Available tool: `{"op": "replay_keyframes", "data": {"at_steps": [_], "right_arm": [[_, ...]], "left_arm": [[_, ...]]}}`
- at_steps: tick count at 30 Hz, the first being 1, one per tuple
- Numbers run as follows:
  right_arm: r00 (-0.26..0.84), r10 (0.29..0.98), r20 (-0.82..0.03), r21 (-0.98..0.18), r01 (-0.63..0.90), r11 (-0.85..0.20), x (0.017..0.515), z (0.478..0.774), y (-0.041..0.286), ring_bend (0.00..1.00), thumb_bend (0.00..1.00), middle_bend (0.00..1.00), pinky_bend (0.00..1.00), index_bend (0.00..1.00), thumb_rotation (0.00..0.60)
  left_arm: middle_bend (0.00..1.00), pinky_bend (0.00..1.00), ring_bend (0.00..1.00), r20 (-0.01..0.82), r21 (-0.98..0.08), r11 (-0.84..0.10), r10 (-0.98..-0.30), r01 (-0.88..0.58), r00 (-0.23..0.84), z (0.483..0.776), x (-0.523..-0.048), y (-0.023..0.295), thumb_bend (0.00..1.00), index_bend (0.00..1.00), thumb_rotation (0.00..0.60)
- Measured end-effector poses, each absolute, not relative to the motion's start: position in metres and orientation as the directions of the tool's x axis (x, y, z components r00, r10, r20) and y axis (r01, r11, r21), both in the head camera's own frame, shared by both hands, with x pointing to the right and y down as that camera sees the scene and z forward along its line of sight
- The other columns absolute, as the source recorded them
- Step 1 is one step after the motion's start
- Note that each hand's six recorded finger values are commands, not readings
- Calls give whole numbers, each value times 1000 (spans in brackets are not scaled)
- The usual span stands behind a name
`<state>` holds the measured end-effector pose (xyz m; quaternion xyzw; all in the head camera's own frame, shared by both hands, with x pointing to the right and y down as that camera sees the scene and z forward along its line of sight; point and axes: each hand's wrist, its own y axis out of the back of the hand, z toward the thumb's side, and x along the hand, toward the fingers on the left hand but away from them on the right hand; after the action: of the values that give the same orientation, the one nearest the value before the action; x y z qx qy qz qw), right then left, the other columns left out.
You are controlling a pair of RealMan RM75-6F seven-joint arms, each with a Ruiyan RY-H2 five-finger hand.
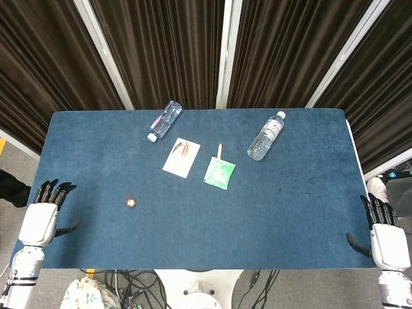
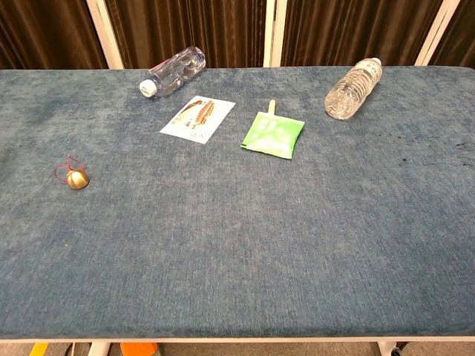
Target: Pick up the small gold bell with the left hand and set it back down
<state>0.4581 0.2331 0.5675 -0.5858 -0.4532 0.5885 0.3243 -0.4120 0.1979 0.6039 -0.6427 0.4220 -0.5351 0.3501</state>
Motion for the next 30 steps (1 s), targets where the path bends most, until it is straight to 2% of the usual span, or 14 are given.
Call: {"op": "replay_keyframes", "data": {"at_steps": [9,18,30], "right_arm": [[-113,914,-389,-916,153,-371,462,564,233,0,158,0,0,0,600],[-97,915,-391,-915,146,-376,457,563,231,0,158,0,0,0,600],[-98,913,-396,-914,142,-381,459,564,231,0,158,0,0,0,600]], "left_arm": [[144,30,22,405,-894,-414,-910,-173,88,608,-405,196,151,187,600],[144,31,21,445,-862,-469,-882,-193,157,619,-384,186,150,187,600],[152,31,22,508,-801,-563,-819,-204,267,659,-338,161,152,200,600]]}}
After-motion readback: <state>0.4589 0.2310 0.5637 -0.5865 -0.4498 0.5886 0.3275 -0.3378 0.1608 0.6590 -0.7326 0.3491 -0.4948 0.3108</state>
